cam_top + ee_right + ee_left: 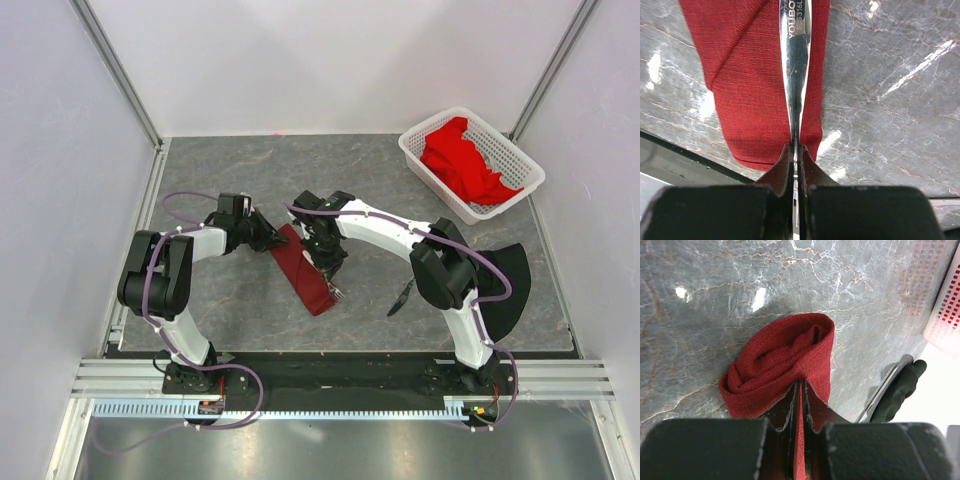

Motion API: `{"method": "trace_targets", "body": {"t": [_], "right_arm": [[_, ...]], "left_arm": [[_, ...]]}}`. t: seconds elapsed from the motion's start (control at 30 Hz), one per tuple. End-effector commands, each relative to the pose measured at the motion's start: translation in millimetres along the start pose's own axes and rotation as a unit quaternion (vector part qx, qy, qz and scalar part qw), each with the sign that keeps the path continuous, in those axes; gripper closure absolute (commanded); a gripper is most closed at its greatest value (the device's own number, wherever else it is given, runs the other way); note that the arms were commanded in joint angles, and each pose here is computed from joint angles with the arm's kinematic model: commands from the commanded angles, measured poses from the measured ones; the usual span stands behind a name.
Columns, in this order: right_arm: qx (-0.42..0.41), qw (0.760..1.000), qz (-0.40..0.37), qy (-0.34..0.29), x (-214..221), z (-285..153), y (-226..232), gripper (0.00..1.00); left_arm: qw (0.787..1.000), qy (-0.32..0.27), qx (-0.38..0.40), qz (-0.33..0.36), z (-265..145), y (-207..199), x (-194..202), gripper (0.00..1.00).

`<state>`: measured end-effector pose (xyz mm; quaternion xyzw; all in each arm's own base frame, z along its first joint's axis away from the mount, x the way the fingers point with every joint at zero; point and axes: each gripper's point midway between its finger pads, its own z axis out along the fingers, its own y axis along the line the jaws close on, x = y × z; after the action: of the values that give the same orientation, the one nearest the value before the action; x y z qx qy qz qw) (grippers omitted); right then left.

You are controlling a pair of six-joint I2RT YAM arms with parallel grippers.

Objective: Fold the napkin into a case and place the utensils inside
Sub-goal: Insert the fork into the folded napkin.

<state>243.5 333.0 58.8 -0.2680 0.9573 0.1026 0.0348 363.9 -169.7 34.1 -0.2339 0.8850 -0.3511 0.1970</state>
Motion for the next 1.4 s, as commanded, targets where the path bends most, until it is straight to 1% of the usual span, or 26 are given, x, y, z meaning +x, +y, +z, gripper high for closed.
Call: {"method": "trace_targets", "body": {"t": [0.0,0.37,0.6,0.87,1.1,1.37], "right_arm": [[-0.002,1.000,0.008,0.000,0.7,4.2,-0.2,1.00],[-0.008,1.000,0.006,0.002,-8.0,14.3,3.3,1.00],[-0.020,1.000,0.003,-0.020,-27.1,8.9,12.1,1.00],[-0.032,0.999,0.004,-0.034,-36.4,6.7,16.6,1.00],[-0.041,0.997,0.018,-0.067,-56.2,6.5,20.4,1.00],[-0.035,0.997,0.026,-0.063,-62.4,23.6,16.4,1.00]], "left_arm": [[1.000,-0.012,0.021,0.013,0.8,-8.9,-6.2,0.90],[1.000,-0.006,0.023,0.017,4.4,-10.9,-0.8,0.90],[1.000,-0.002,0.019,0.020,8.5,-10.4,4.5,0.90],[1.000,-0.005,0.020,0.023,8.0,-13.5,4.2,0.91],[0.999,-0.010,0.021,0.030,4.3,-19.4,2.7,0.91],[0.999,-0.011,0.022,0.033,1.1,-21.4,4.2,0.91]]}}
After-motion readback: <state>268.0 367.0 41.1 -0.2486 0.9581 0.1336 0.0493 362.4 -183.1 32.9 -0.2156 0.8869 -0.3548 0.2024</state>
